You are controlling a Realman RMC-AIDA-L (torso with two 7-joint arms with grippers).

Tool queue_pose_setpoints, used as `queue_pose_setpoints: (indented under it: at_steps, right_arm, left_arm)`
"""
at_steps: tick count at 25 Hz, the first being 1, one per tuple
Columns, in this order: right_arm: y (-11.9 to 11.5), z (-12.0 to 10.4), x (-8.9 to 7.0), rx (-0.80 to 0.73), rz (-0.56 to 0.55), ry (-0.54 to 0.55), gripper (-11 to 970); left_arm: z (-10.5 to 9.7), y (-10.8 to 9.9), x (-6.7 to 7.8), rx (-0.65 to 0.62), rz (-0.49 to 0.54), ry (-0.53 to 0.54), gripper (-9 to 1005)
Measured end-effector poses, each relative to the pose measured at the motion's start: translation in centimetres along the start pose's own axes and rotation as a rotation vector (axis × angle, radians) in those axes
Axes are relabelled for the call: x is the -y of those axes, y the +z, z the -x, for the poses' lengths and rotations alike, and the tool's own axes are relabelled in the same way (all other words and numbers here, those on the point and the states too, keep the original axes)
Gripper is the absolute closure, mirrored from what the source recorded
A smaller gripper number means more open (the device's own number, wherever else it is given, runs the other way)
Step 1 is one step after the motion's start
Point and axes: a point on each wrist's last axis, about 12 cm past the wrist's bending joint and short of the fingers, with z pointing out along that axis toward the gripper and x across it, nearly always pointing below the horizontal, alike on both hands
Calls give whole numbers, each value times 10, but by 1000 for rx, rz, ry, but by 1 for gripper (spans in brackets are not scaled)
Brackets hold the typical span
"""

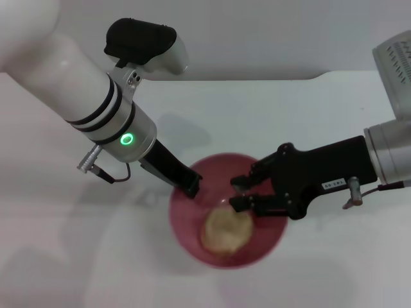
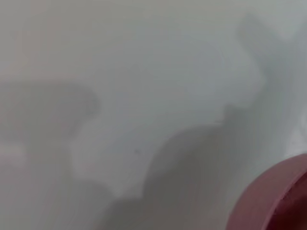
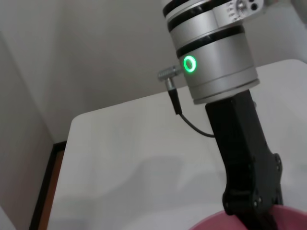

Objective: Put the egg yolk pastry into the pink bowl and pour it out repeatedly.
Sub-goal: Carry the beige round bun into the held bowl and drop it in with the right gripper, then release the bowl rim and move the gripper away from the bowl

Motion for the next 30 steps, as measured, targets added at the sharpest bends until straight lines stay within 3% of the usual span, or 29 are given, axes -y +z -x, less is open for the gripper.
queue_pose_setpoints:
  at_steps: [7,9,14,20,30]
  right_arm:
    - [-22,2,7,84,-88,38,646]
    - [-34,0,12,158,-139,68,594]
    - [-66,-18,21,400,-288,124,355]
    - [-78,-39,19,454,-357,166,358]
    - [-74,-51,23,483,-375,201,358]
  left_arm:
    - [-2,1,-1,-6,0,-4,980]
    - [-2,5,2,-6,-5,8,975]
    - [-5,20,14,-17,-21,51,964]
    - [-5,31,22,11,-31,78,950]
    - [-12,41,12,6,-28,8,927]
